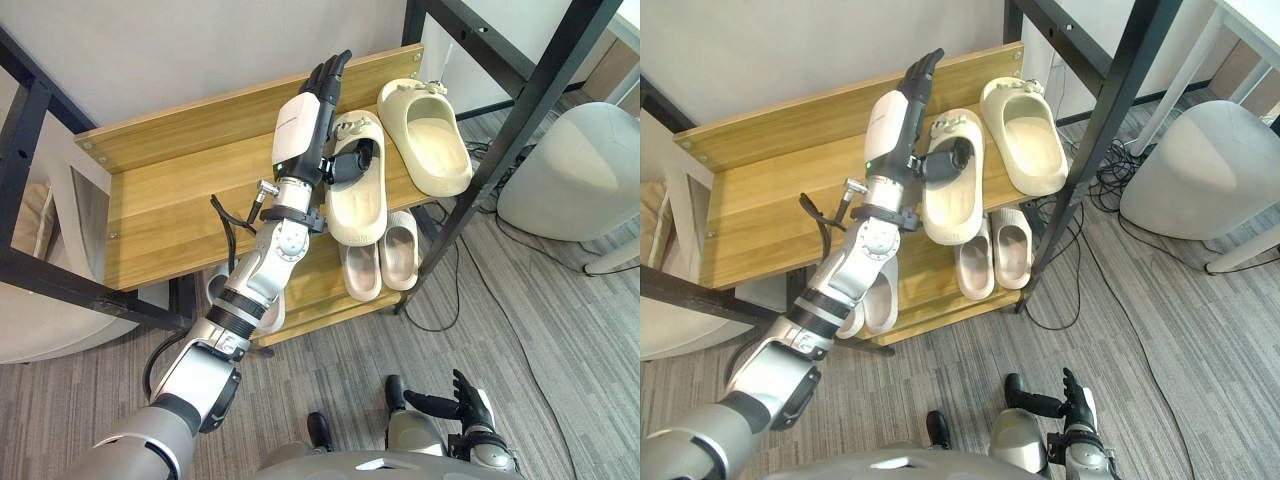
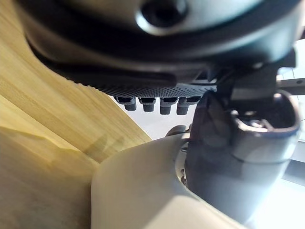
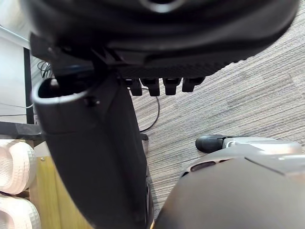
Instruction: Organize the slippers on the shoe rack
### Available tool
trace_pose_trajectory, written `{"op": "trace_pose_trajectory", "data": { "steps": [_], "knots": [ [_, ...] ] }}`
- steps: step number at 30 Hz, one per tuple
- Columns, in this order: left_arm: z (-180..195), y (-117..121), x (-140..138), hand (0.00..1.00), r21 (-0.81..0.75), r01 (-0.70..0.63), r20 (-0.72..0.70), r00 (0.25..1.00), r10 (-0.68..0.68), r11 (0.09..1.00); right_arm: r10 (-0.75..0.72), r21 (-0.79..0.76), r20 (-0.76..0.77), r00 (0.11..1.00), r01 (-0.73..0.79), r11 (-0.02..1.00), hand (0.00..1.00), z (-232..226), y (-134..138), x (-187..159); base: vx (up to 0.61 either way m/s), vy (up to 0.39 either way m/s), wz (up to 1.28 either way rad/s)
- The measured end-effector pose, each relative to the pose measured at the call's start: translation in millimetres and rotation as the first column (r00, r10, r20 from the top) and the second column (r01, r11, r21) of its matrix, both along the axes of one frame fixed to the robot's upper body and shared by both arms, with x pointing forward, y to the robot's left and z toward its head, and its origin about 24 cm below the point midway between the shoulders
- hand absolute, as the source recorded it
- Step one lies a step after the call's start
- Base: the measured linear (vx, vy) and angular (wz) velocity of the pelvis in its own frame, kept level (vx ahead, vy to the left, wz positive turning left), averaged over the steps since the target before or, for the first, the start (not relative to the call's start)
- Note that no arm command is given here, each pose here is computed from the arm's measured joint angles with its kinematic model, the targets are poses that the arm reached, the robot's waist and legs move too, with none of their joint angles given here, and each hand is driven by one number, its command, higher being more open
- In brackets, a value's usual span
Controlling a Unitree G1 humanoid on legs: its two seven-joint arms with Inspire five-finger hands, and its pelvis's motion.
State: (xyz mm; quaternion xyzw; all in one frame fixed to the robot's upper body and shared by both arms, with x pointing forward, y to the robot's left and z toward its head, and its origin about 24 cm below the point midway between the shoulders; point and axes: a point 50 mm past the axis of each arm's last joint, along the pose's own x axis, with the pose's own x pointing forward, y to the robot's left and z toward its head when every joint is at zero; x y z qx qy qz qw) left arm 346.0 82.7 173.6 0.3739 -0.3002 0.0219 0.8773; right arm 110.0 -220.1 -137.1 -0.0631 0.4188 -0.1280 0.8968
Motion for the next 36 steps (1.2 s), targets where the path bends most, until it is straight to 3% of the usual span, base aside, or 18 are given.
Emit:
{"op": "trace_pose_trajectory", "data": {
  "steps": [8,19,30,34,36],
  "knots": [
    [2,1,-2,1.00,-0.046,0.025,-0.016,1.000,-0.026,0.999,0.000,0.000,-0.001,1.000,0.000,1.000,1.00,0,0,0,0.00,0.000,0.00],
    [19,-6,-28,1.00,-0.208,0.183,0.041,0.983,-0.178,0.961,0.003,-0.003,-0.037,0.999,-0.003,1.000,1.00,-4,-1,-8,-0.01,-0.002,0.09],
    [26,-8,-38,1.00,-0.279,0.255,0.063,0.967,-0.248,0.926,0.006,-0.004,-0.050,0.999,-0.006,1.000,1.00,-5,-2,-10,-0.01,-0.001,0.00],
    [23,-8,-45,1.00,-0.342,0.285,0.060,0.958,-0.282,0.895,0.008,-0.005,-0.054,0.999,-0.008,1.000,1.00,-5,-2,-11,0.00,0.000,0.00],
    [17,-9,-55,1.00,-0.449,0.313,0.047,0.944,-0.328,0.837,0.006,-0.008,-0.064,0.998,-0.006,1.000,1.00,-6,-3,-13,0.00,0.000,0.00]
  ]
}}
